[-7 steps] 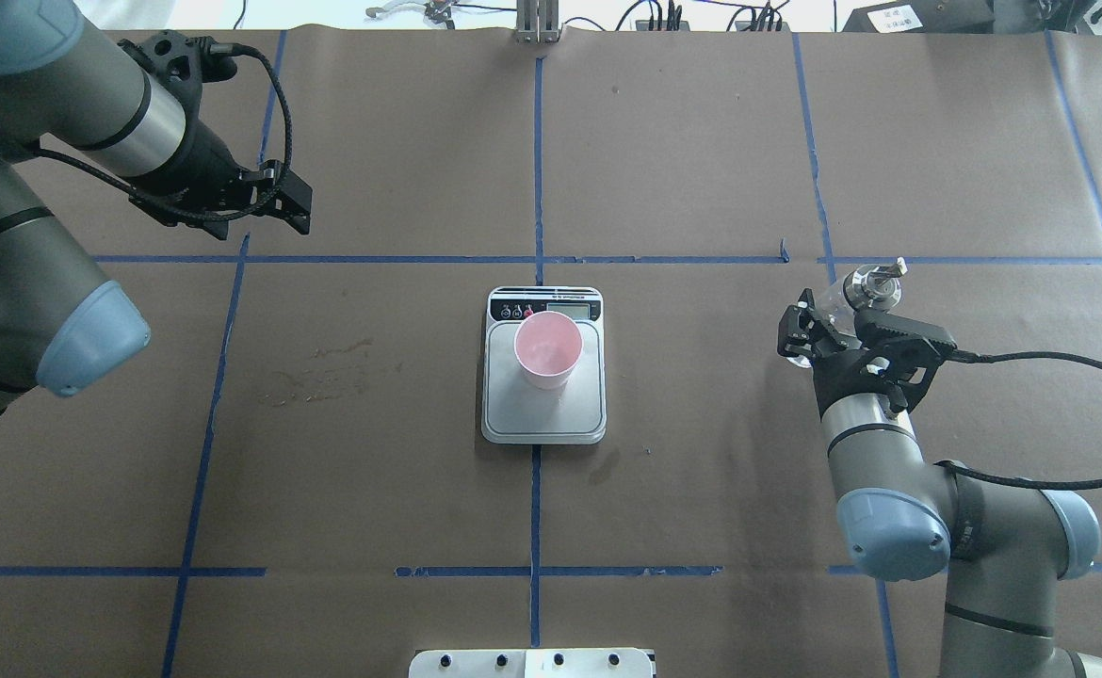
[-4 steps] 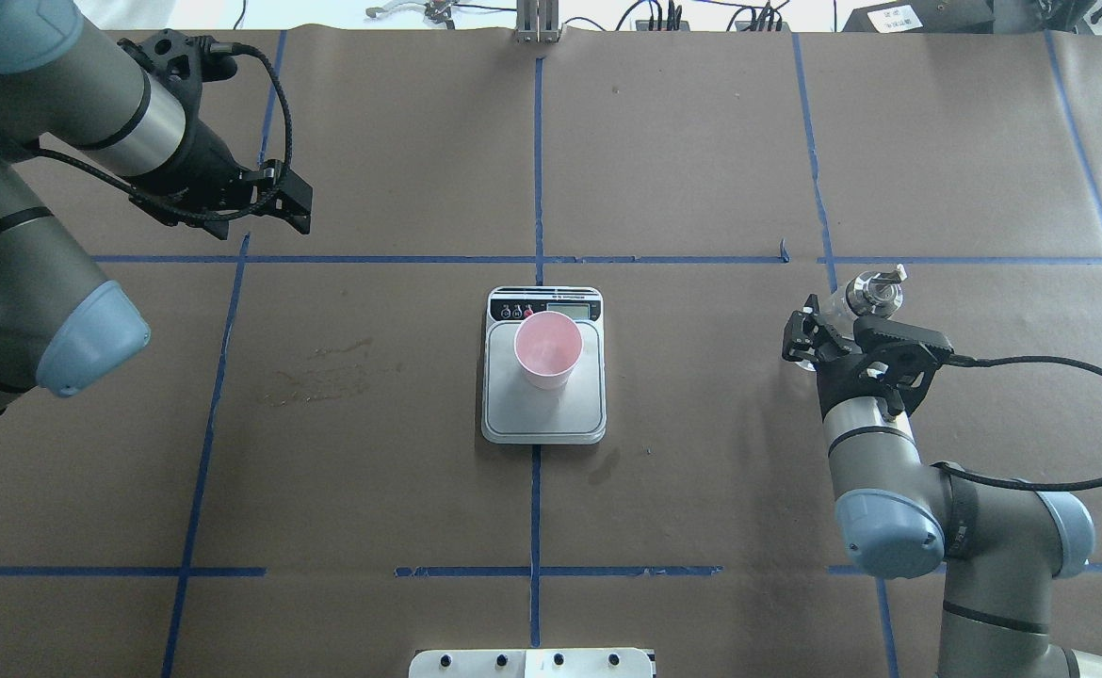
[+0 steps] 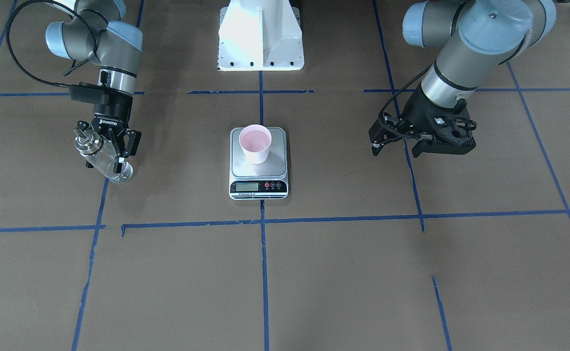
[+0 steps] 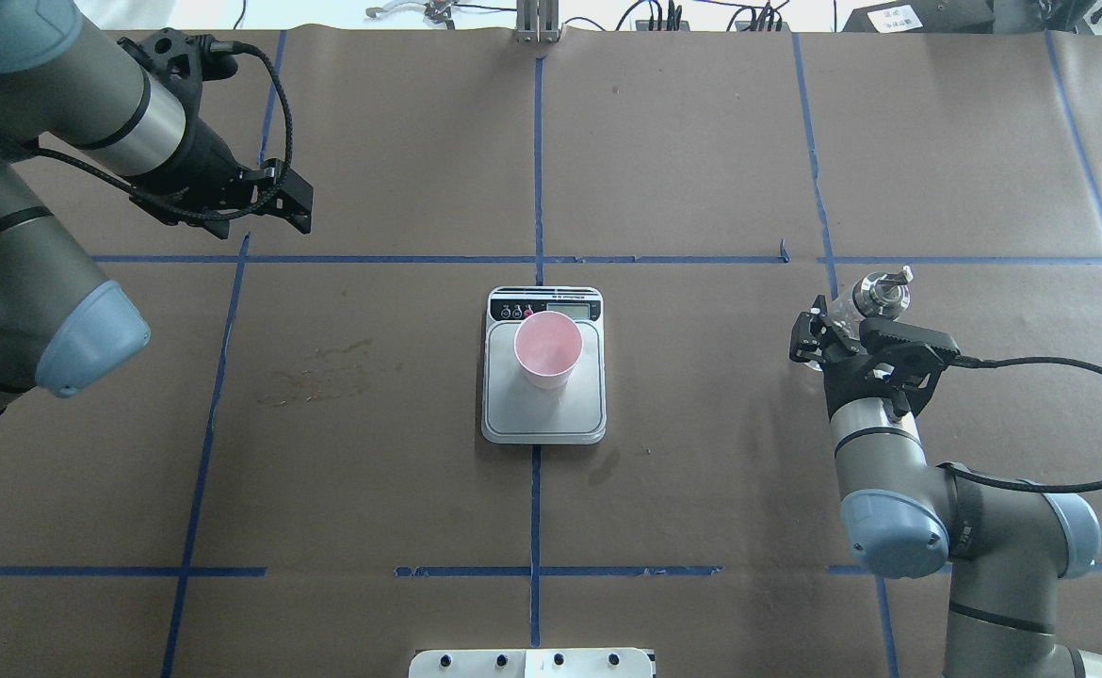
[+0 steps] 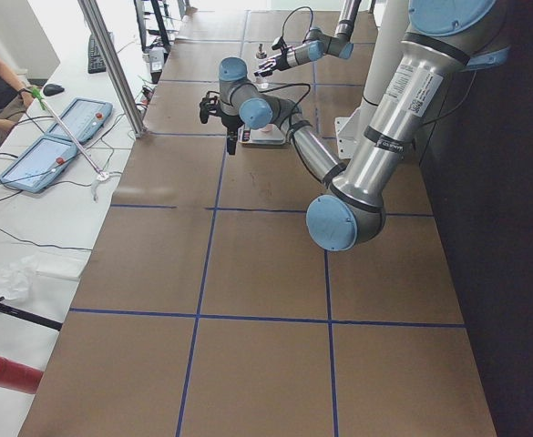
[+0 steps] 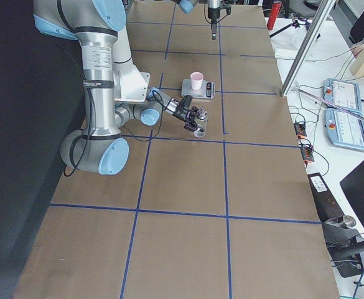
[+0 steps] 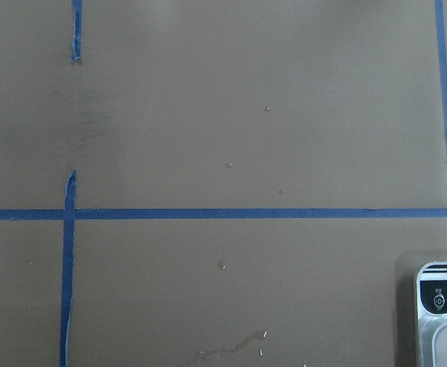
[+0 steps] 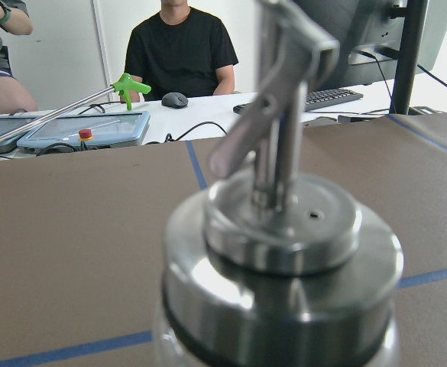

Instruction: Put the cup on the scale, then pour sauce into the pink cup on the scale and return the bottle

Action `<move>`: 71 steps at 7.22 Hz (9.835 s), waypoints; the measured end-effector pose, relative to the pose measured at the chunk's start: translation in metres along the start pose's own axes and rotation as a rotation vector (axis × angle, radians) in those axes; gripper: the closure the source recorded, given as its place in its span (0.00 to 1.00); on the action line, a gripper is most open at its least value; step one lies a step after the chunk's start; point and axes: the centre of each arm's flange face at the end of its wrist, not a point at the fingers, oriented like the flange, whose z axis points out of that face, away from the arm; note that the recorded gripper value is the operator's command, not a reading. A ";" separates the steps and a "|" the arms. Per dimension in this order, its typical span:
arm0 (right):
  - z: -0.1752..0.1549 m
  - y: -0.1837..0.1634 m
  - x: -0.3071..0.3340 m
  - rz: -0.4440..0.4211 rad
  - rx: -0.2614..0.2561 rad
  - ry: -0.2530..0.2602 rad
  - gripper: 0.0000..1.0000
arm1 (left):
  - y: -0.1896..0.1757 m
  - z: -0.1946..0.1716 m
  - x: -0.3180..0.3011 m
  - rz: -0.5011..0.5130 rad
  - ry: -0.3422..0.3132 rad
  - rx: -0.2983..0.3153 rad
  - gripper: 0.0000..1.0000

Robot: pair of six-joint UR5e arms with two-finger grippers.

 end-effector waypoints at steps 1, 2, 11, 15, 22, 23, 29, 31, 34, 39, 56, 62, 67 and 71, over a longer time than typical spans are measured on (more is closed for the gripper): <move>0.000 0.000 0.000 -0.001 0.000 0.001 1.00 | 0.000 0.000 0.000 0.001 0.001 0.001 0.05; 0.000 0.000 0.001 -0.002 -0.001 0.001 0.01 | 0.000 -0.001 0.000 0.001 0.001 0.001 0.05; -0.022 0.021 0.017 -0.057 0.001 -0.024 0.00 | 0.002 -0.009 0.003 0.007 0.011 0.010 0.05; -0.071 0.037 0.060 -0.144 -0.063 -0.074 0.00 | 0.002 -0.014 0.003 -0.014 0.015 0.018 0.05; -0.045 -0.002 0.205 -0.315 -0.337 0.181 0.00 | 0.002 -0.002 -0.029 0.085 -0.025 0.001 0.06; -0.032 -0.020 0.204 -0.336 -0.363 0.203 0.00 | -0.003 -0.005 -0.052 0.138 -0.043 0.003 0.06; 0.070 -0.152 0.247 -0.460 -0.693 0.164 0.00 | -0.070 -0.083 -0.304 0.315 -0.116 0.011 0.00; 0.108 -0.204 0.286 -0.441 -0.814 0.052 0.00 | -0.081 -0.094 -0.371 0.259 -0.143 0.006 0.00; 0.144 -0.273 0.329 -0.436 -0.959 -0.095 0.00 | -0.087 -0.143 -0.472 0.125 -0.185 0.057 0.00; 0.148 -0.358 0.341 -0.473 -1.120 -0.115 0.00 | -0.064 -0.100 -0.473 0.195 -0.130 -0.032 0.00; 0.135 -0.330 0.363 -0.457 -1.092 -0.193 0.00 | 0.004 -0.095 -0.509 0.097 -0.191 -0.099 0.00; 0.133 -0.328 0.364 -0.453 -1.095 -0.195 0.00 | 0.017 -0.080 -0.533 0.033 -0.197 -0.141 0.00; 0.126 -0.323 0.368 -0.444 -1.100 -0.204 0.00 | 0.008 -0.085 -0.524 -0.148 -0.218 -0.102 0.00; 0.124 -0.322 0.366 -0.438 -1.099 -0.216 0.00 | 0.007 -0.087 -0.523 -0.146 -0.217 -0.097 0.00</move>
